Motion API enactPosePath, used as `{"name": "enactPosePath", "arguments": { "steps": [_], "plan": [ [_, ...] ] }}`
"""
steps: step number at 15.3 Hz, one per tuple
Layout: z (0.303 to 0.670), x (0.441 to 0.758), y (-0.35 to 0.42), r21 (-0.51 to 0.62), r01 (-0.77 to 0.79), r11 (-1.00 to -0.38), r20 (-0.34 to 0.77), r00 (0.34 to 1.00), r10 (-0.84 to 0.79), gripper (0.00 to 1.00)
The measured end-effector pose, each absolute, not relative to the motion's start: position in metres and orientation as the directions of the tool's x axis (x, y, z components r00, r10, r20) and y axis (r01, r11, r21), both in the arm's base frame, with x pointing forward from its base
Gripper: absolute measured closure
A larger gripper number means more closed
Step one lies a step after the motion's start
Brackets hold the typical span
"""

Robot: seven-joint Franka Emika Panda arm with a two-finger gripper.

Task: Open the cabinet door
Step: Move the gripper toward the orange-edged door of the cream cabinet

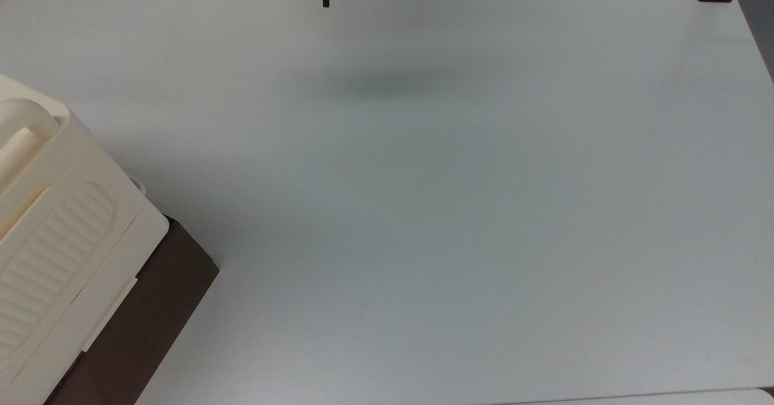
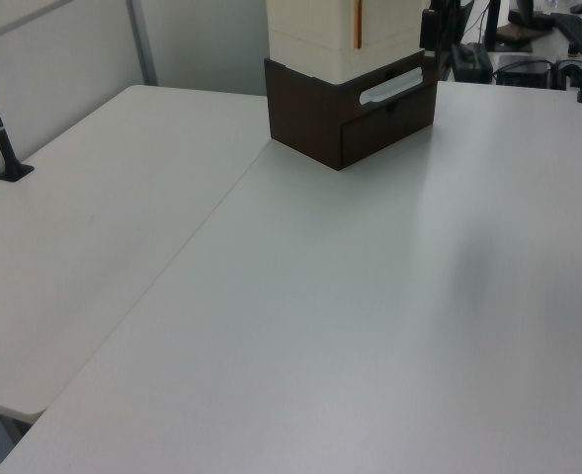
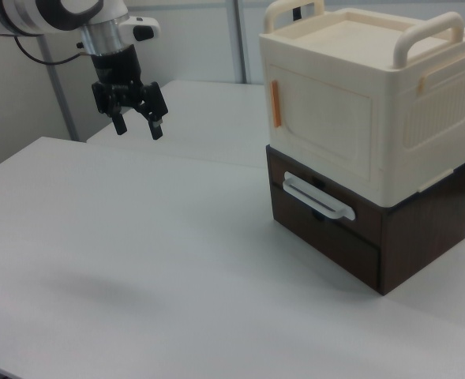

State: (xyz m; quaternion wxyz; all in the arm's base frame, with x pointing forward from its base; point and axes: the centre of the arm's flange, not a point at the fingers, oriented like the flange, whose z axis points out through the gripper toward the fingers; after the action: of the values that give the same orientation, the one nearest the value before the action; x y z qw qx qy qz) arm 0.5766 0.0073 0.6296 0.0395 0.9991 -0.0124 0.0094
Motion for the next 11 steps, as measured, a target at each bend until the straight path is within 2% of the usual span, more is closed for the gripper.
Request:
{"name": "enactPosePath", "arguments": {
  "steps": [11],
  "plan": [
    [0.628, 0.576, -0.004, 0.078, -0.05, -0.996, 0.005, 0.999, -0.05, 0.0]
  ]
}}
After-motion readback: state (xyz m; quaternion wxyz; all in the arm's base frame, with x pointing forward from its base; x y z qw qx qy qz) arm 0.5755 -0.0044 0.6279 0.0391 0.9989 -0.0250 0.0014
